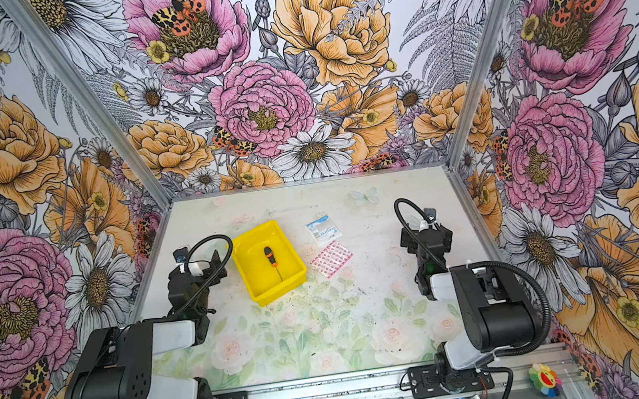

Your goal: Put the screwdriver in the bin

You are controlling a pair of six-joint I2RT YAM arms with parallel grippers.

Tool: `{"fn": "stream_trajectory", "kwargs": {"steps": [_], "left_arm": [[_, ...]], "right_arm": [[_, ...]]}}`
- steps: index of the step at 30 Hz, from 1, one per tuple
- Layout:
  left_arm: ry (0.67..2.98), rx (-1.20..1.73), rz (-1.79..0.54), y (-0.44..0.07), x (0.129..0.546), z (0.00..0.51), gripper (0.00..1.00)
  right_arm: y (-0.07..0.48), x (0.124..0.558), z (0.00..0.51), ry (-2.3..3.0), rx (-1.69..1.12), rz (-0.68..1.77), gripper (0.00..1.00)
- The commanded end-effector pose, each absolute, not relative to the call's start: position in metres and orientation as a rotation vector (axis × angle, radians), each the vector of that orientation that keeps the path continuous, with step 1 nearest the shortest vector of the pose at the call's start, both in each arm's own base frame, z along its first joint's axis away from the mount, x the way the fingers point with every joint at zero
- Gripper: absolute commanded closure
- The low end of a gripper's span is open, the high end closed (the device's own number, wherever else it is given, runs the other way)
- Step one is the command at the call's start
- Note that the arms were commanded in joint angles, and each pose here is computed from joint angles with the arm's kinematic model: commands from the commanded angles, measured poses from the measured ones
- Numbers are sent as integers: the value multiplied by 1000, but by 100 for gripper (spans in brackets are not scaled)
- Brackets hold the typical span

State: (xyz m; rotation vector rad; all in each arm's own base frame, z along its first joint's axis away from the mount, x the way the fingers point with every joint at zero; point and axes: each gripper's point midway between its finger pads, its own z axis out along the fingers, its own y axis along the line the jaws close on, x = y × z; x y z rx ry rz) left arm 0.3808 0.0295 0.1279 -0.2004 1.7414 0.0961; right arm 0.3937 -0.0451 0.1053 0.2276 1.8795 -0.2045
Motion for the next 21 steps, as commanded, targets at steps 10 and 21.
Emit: {"fn": "stream_trajectory", "kwargs": {"steps": [10,21], "left_arm": [[1691,-246,106,39,394,134,1],[1744,-151,98,23,404,130,1]], "right_arm": [[-40,398,114,1837,198,-187,1],[-40,398,115,1831,198,-186,0]]}}
